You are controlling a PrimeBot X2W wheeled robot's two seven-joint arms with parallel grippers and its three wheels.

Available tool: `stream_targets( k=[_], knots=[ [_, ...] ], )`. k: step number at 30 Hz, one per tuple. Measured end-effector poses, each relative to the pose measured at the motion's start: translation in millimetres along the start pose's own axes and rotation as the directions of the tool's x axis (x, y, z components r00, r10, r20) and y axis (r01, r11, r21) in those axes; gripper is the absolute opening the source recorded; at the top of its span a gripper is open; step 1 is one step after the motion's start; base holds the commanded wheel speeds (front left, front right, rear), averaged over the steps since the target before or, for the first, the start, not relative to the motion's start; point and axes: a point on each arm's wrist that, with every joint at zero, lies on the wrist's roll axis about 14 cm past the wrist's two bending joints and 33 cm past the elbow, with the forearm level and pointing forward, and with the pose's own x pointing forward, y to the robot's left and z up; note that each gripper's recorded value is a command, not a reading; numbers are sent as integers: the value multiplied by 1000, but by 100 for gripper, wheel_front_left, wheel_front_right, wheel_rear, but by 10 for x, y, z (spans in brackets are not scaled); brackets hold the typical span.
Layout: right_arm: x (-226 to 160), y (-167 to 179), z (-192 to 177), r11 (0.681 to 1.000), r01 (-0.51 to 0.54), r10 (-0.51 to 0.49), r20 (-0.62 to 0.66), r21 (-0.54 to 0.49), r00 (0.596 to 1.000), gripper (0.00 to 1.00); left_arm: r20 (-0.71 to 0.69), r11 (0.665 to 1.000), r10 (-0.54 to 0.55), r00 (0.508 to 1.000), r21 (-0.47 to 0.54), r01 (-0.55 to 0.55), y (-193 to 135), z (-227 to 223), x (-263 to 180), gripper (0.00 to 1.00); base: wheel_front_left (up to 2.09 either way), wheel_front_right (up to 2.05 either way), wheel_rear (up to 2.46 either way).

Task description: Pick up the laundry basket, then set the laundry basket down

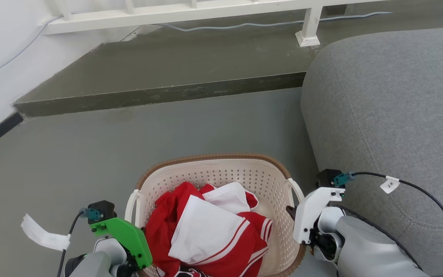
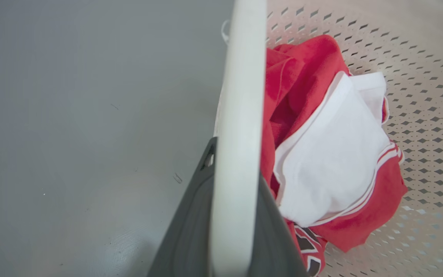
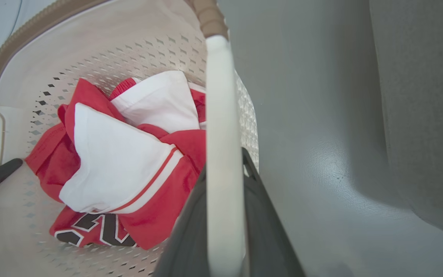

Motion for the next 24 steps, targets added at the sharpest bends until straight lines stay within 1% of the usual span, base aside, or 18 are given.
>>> stream_targets(
  k=[18,24],
  knots=[
    [-2,-16,-42,1000,11,-11,-14,0,1000,0,-15,1000,-4,1000,6,4,-9,-22,11,0,0,0,0],
    [-3,-19,-56,1000,12,-12,-21,-3,1000,0,-21,1000,-5,1000,-10,5,-9,-34,13,0,0,0,0]
  ],
)
